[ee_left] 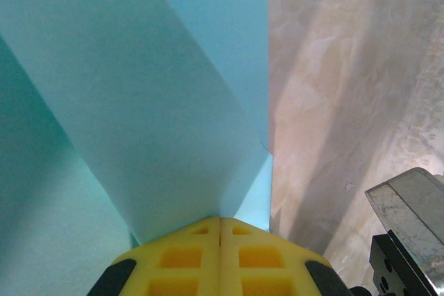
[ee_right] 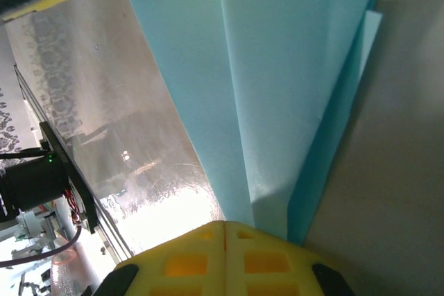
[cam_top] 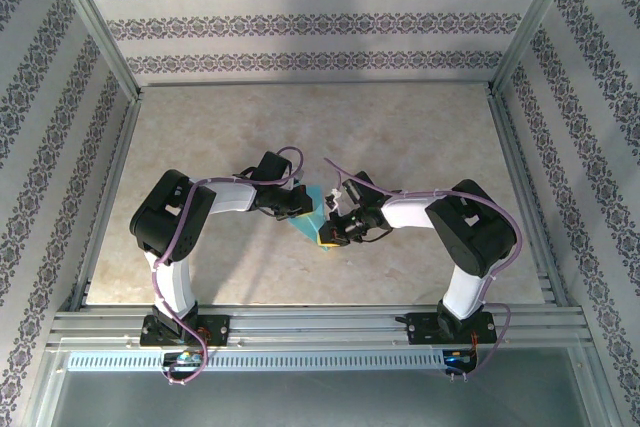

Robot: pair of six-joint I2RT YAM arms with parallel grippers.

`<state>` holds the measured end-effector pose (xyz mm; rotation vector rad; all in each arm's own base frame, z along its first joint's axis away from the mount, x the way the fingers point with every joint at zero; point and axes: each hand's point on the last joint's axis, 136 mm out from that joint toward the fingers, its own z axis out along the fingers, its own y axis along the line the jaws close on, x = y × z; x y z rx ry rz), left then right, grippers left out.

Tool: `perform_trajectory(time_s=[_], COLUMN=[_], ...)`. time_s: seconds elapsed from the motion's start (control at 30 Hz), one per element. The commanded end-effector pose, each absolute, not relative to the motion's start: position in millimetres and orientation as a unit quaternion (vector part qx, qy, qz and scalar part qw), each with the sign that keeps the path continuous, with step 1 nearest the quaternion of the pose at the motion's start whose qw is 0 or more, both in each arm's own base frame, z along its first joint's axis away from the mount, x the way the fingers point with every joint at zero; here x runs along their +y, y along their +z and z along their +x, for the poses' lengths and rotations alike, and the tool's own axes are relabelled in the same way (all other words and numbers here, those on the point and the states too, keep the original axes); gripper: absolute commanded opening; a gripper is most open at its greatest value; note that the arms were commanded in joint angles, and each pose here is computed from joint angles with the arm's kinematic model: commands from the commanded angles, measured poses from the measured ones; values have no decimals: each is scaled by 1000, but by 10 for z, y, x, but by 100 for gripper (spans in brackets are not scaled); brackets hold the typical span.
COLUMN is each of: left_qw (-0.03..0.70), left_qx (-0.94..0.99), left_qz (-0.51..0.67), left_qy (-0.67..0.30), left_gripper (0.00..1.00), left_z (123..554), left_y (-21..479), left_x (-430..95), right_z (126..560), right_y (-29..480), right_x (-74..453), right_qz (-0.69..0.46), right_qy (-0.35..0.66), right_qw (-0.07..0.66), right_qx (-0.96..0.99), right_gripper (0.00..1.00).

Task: Fold a paper plane with a square sheet of paper (fold left side to right side)
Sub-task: Fourth fold the wing at the center of the table.

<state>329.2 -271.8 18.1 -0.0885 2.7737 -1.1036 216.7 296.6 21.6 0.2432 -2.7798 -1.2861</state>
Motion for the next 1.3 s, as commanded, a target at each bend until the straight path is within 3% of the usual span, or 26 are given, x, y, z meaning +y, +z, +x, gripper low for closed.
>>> perform_trajectory(time_s=[0.0,1.27], left_qw=[47,46], left_qx=[949,950], left_qz=[-43,-47], left_qy=[-308,-304], left_gripper=[0,0], left_z=[3099,3104], left_y=[-151,-180], left_x=[-2498,-2473], right_z=[2073,1927], right_y=[101,-54], right_x=[2911,2799], right_qz=[78,73], right_qy=[-401,-373], right_qw=[46,62], right_qx=[-912,-923], right_gripper=[0,0])
